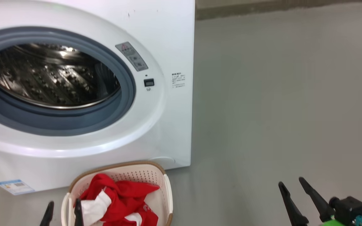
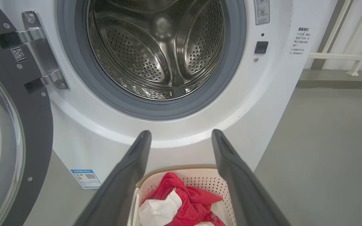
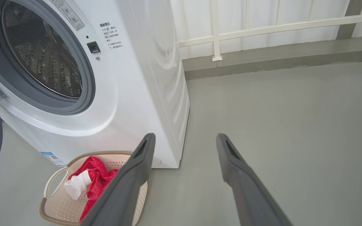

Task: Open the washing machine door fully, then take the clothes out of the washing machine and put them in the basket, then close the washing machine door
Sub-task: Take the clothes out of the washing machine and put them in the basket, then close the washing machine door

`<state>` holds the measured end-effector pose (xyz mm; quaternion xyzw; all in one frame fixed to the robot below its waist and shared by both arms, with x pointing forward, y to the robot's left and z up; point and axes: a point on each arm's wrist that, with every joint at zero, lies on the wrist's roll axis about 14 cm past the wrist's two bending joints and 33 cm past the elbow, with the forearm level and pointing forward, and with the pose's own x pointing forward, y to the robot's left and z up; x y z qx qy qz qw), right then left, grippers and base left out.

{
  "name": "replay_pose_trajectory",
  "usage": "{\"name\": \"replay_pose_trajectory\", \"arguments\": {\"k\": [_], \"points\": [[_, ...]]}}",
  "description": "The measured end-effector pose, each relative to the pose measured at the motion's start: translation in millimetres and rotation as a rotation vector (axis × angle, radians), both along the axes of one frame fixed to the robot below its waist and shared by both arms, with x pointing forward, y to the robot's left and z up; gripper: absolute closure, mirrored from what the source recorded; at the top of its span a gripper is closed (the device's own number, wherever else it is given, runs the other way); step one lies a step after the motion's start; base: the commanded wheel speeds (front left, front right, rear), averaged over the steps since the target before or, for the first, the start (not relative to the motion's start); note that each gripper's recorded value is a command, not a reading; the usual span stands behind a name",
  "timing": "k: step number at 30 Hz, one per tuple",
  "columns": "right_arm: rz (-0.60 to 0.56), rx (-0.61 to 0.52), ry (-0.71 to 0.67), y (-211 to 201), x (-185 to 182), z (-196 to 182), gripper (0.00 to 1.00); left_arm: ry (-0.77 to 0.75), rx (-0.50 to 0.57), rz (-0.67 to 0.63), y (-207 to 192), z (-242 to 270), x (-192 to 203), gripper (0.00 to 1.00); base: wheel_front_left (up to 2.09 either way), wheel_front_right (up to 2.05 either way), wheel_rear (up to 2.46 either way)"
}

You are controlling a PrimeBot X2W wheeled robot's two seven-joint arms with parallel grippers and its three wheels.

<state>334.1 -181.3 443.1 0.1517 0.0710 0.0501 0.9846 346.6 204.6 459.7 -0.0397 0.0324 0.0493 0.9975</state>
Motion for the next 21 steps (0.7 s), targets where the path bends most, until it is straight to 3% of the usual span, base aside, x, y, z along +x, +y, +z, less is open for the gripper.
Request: {"name": "replay_pose_trajectory", "arguments": {"k": [21], "points": [[-0.038,-0.005,-0.011,-11,-18,3,0.0,-0.023,-0.001,0.005,4,8,-14,0.0,0.0,0.0,0.0]]}}
